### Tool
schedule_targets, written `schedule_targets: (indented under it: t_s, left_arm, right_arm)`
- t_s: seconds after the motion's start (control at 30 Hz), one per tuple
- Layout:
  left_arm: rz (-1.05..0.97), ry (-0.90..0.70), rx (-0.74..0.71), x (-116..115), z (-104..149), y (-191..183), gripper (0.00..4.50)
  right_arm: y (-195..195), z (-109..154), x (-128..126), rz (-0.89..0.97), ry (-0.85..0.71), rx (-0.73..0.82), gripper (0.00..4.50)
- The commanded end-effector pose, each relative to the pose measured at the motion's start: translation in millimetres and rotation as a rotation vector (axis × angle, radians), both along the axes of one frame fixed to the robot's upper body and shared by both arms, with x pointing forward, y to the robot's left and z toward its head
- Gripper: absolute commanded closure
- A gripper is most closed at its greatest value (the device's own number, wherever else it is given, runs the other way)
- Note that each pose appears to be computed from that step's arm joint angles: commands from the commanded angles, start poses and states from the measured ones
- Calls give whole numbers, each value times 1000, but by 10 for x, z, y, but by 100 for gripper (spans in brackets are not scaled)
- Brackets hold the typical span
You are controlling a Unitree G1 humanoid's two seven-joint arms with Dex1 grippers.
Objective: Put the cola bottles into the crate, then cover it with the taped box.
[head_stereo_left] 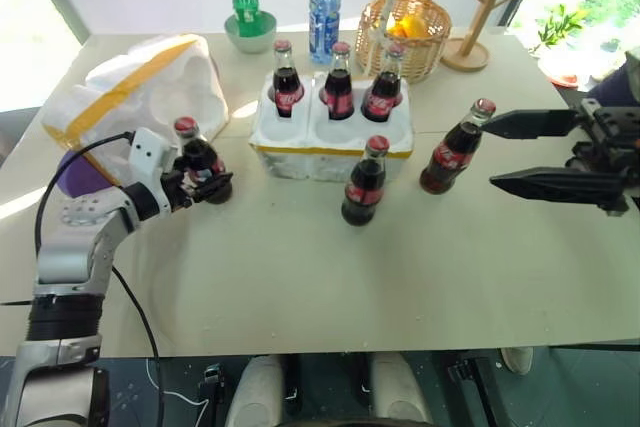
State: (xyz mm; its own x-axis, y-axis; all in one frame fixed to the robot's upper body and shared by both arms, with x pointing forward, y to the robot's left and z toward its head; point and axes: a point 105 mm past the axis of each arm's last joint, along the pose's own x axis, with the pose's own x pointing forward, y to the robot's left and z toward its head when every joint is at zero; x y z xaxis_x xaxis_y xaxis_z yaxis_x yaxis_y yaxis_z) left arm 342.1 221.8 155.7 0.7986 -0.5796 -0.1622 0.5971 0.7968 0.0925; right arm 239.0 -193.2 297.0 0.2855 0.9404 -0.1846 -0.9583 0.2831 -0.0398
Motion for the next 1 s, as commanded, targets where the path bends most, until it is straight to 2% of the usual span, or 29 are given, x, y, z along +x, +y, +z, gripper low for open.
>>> schedule_targets:
  t_s: [0.03, 0.2, 0.27, 0.33, 0.47, 0.53, 0.63, 0.8, 1.0]
  left_arm:
    - [-69, -20, -6, -159, 185, 8, 172]
    - [-233, 44, -67, -487, 379, -132, 172]
    - [-350, 75, -96, -634, 537, -242, 172]
    - [-416, 61, -130, -634, 738, -328, 172]
    - [-427, -70, -179, -271, 1180, -468, 172]
    - [-420, -123, -180, -49, 1329, -540, 172]
    - [-409, -182, -132, 263, 1419, -668, 172]
    - [-420, -191, -102, 632, 1352, -897, 172]
    - [-448, -139, -49, 803, 1011, -1093, 172]
  right_arm:
    - [63, 100, -50, 24, -53, 10, 0]
    - [75, 53, -46, 13, -48, 5, 0]
    - [87, 36, -43, 9, -48, 3, 0]
    - [104, 19, -42, 8, -48, 3, 0]
    - [151, -69, -50, 3, -43, -11, 0]
    - [175, -116, -60, -2, -40, -16, 0]
    - [213, -169, -75, -14, -32, -6, 0]
    - [296, -243, -108, -32, -24, 26, 0]
    - [354, -359, -106, -67, 0, 47, 0]
